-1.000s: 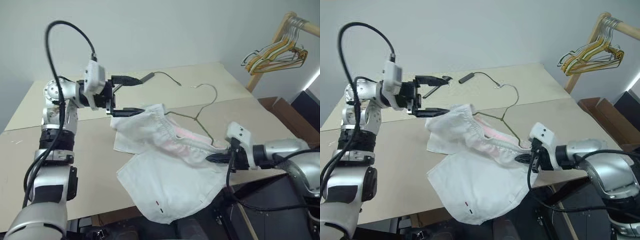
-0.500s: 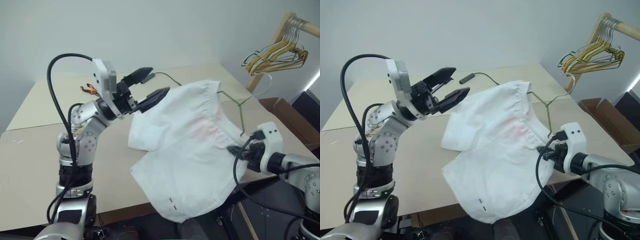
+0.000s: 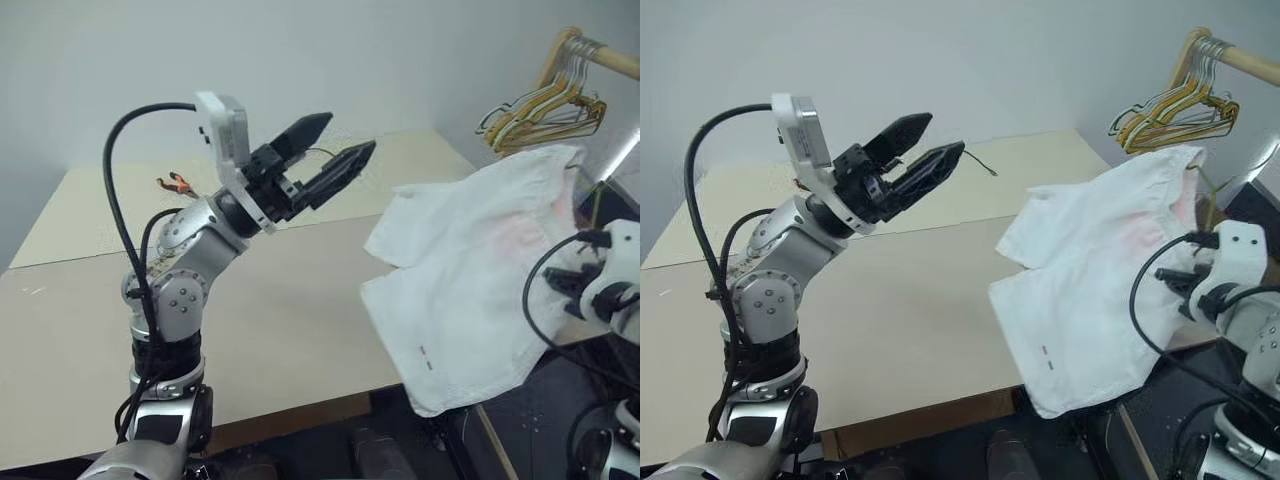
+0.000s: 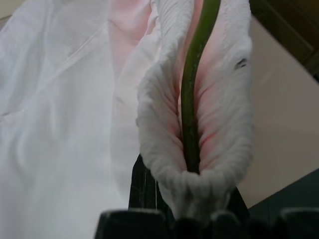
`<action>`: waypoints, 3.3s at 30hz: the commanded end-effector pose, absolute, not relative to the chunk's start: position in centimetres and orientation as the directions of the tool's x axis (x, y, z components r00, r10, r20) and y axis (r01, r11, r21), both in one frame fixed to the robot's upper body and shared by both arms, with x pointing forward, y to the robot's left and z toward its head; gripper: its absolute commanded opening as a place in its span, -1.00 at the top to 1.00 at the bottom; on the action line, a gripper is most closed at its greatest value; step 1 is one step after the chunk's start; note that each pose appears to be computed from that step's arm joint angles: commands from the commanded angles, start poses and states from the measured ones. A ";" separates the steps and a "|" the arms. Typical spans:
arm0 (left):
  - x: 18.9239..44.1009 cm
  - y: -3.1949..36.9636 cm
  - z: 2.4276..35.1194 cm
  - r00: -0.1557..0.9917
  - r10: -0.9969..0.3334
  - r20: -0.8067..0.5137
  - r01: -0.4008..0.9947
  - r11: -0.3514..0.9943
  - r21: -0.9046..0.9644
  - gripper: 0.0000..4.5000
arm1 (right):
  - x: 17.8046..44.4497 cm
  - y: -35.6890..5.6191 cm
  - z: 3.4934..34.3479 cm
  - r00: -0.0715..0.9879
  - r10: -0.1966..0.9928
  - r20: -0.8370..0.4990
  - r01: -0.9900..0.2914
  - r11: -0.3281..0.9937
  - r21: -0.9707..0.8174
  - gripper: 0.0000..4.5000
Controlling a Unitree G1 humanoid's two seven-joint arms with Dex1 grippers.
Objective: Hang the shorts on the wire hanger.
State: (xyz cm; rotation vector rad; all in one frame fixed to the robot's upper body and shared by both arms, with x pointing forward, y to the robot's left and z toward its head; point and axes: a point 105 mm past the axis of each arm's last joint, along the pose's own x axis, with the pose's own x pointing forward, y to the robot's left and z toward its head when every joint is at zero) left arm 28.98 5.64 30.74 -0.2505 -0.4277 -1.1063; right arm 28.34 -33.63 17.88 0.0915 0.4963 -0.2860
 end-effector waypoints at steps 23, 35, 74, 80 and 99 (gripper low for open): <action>26.6 4.1 32.3 0.201 -0.848 0.490 0.944 0.302 0.135 -0.99 | 27.8 -43.6 24.2 0.644 -0.613 -0.458 0.743 0.643 0.183 1.00; 26.7 4.3 32.3 0.202 -0.852 0.482 0.940 0.307 0.150 -0.99 | 26.3 -47.0 21.7 0.549 -0.642 -0.535 0.825 0.516 0.228 1.00; 26.8 4.9 31.2 0.173 -0.880 0.442 0.951 0.266 0.159 -1.00 | 25.2 -42.9 32.0 0.367 -0.823 0.434 0.929 0.345 -0.130 -0.99; 27.9 6.3 30.4 0.258 -0.870 0.421 0.917 0.357 0.176 -1.00 | 27.5 -34.6 34.8 0.527 -0.473 0.706 0.766 0.624 -0.154 -0.99; 25.0 15.1 20.4 0.489 -0.870 -0.062 0.823 0.437 0.364 -1.00 | 31.0 -11.9 22.6 0.456 0.889 -0.036 -0.789 0.385 -0.479 -0.99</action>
